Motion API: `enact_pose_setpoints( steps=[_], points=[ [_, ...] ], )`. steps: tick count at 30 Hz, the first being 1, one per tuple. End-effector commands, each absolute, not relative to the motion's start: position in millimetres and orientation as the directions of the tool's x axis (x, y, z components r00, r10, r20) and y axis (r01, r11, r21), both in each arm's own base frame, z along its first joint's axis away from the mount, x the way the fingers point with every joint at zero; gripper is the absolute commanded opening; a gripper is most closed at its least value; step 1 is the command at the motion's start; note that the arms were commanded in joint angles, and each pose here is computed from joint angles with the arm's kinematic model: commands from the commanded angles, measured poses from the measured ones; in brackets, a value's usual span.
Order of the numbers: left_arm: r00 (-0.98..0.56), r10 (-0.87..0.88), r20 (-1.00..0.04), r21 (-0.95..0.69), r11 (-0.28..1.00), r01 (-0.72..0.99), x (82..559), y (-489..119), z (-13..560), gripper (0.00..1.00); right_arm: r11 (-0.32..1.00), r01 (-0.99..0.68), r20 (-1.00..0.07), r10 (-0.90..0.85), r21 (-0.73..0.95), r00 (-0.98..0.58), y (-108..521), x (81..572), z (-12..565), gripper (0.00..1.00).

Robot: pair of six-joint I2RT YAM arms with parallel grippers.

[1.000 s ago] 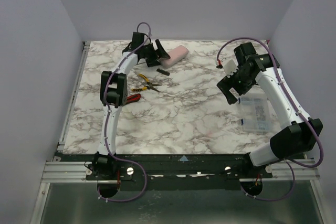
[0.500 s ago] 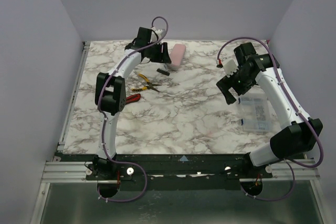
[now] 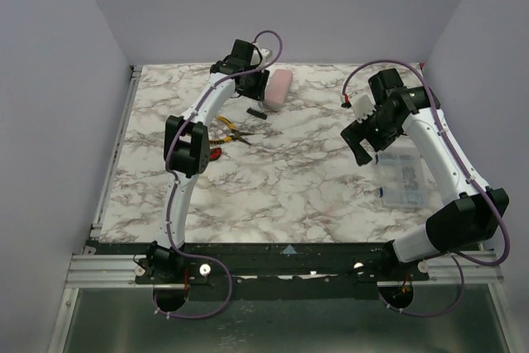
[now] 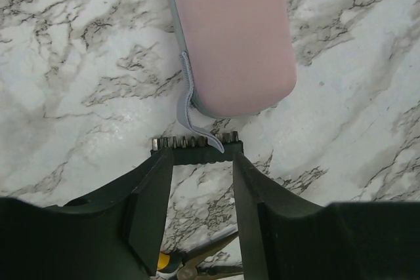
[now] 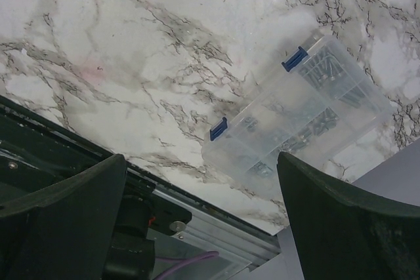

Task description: Open the umbrella

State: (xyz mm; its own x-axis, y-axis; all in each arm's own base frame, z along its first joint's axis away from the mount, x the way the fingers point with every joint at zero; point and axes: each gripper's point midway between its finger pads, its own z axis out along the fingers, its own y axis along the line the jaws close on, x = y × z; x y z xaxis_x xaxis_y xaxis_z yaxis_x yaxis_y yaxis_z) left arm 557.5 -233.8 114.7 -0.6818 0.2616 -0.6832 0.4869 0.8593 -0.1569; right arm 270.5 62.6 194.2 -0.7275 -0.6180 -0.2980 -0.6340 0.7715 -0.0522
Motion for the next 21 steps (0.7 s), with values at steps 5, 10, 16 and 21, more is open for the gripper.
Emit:
enact_pose_setpoints(
  steps=[5, 10, 16, 21],
  points=[
    [-0.743, 0.307, -0.595, -0.100, 0.889, 0.447, 543.8, -225.5, 85.0, 0.41, 0.774, -0.630, -0.328, -0.613, -0.064, -0.719, 63.1, 271.1, 197.8, 0.99],
    [-0.811, 0.214, -0.545, -0.194, 0.909, 0.370, 531.9, -231.2, 73.4, 0.38, 0.775, -0.629, -0.328, -0.610, -0.060, -0.721, 63.3, 269.1, 196.2, 0.99],
    [-0.833, 0.099, -0.544, -0.244, 0.931, 0.270, 544.7, -241.3, 78.5, 0.43, 0.777, -0.626, -0.325, -0.608, -0.060, -0.724, 62.9, 270.0, 194.3, 0.99],
    [-0.790, -0.034, -0.612, -0.467, 0.822, 0.327, 552.6, -255.9, 123.1, 0.62, 0.784, -0.619, -0.329, -0.598, -0.050, -0.731, 64.8, 269.2, 193.8, 0.99]
  ],
)
